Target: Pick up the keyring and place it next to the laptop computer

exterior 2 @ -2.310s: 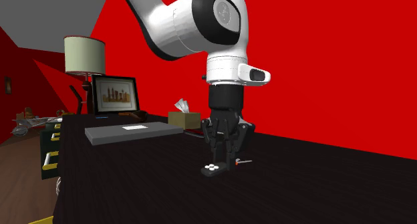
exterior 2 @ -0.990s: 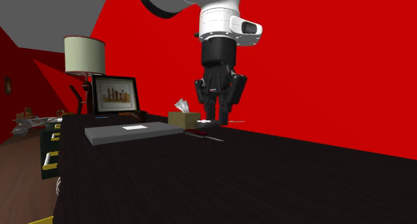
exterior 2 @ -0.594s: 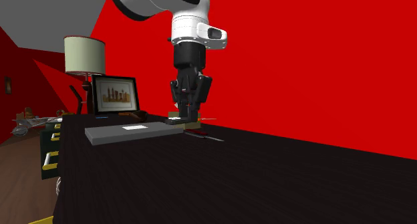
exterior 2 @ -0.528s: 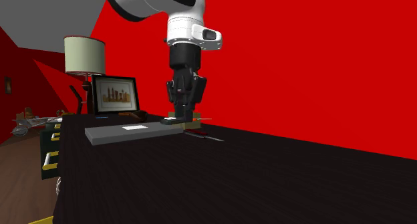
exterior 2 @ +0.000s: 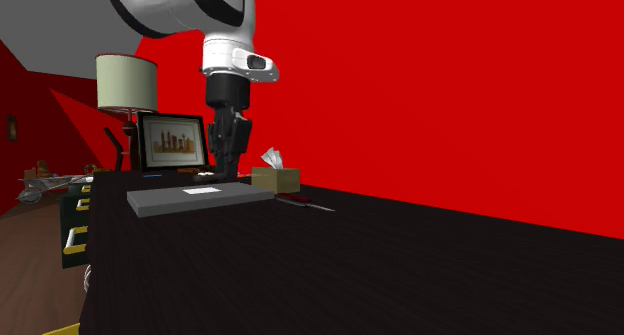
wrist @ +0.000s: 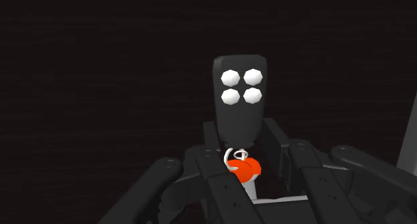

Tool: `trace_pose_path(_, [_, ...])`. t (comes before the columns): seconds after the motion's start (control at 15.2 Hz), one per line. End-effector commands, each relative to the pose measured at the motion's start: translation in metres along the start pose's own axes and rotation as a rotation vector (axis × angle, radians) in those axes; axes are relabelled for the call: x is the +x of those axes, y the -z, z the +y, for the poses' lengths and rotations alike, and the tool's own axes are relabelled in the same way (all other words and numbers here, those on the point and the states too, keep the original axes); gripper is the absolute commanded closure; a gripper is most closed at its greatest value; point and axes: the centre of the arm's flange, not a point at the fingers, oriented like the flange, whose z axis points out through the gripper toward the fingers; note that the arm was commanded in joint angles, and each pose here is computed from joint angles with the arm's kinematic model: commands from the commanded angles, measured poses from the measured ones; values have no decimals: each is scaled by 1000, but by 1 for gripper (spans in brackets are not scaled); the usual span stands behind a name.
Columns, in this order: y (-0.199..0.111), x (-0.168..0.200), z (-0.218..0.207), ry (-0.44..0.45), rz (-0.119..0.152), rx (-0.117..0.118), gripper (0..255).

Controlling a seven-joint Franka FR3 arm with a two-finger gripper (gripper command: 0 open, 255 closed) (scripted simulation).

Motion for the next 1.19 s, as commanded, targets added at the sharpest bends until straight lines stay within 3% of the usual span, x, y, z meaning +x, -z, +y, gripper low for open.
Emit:
trace_pose_path(0.0, [0,-11,-26,-1,0,0,255])
trace_pose_path(0.33, [0,-38,-91,-1,0,0,255])
trace_pose_path(1.12, [-64,-34,-92,-1,0,0,255])
